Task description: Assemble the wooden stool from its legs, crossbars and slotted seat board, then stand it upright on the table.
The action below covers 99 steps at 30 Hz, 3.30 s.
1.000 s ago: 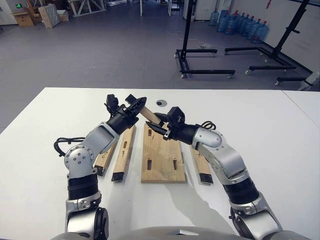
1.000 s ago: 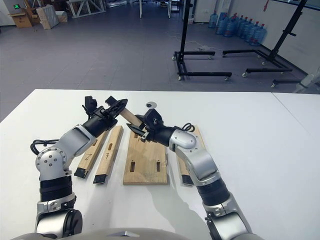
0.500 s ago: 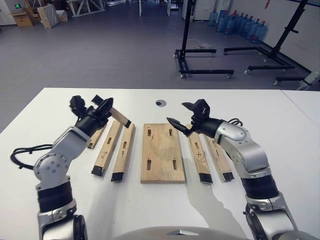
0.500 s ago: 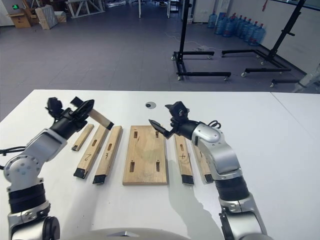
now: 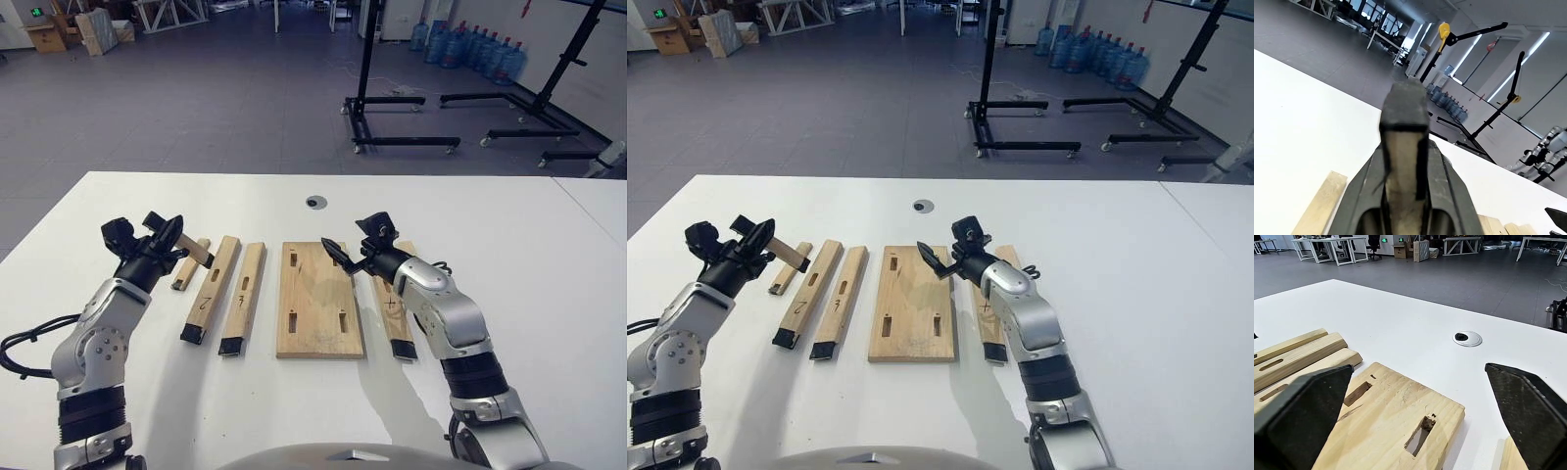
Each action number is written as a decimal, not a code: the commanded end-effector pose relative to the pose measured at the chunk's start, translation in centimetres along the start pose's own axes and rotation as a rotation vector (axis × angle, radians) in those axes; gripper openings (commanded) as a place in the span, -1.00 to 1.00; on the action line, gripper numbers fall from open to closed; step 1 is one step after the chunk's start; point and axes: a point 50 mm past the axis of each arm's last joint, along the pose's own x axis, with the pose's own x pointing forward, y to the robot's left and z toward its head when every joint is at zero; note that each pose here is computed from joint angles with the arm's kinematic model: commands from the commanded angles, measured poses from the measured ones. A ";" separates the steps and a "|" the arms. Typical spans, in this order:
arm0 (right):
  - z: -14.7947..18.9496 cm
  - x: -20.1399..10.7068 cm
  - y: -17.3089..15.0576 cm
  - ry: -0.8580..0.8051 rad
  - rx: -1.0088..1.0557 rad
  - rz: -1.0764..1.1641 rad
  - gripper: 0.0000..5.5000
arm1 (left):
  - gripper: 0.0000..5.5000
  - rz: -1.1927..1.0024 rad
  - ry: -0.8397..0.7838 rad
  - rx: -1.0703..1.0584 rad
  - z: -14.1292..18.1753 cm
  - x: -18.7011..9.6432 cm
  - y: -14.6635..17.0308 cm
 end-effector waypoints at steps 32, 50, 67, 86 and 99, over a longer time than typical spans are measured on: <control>-0.1 0.6 0.7 0.043 -0.008 0.042 0.80 | -0.86 -0.014 0.047 0.141 -2.0 1.1 0.8; -0.1 0.8 0.8 0.048 -0.012 0.052 0.80 | -0.86 0.022 0.080 0.163 -3.2 0.3 1.8; -0.5 0.6 1.1 0.061 -0.020 0.055 0.80 | -0.86 -0.018 0.211 0.433 -6.4 -0.5 1.6; -0.6 0.9 1.2 0.063 -0.014 0.054 0.80 | -0.39 -0.019 0.210 0.428 -7.2 -0.5 1.8; -0.5 1.1 1.2 0.049 -0.009 0.041 0.80 | -0.02 -0.124 -0.102 0.562 4.6 1.7 -5.6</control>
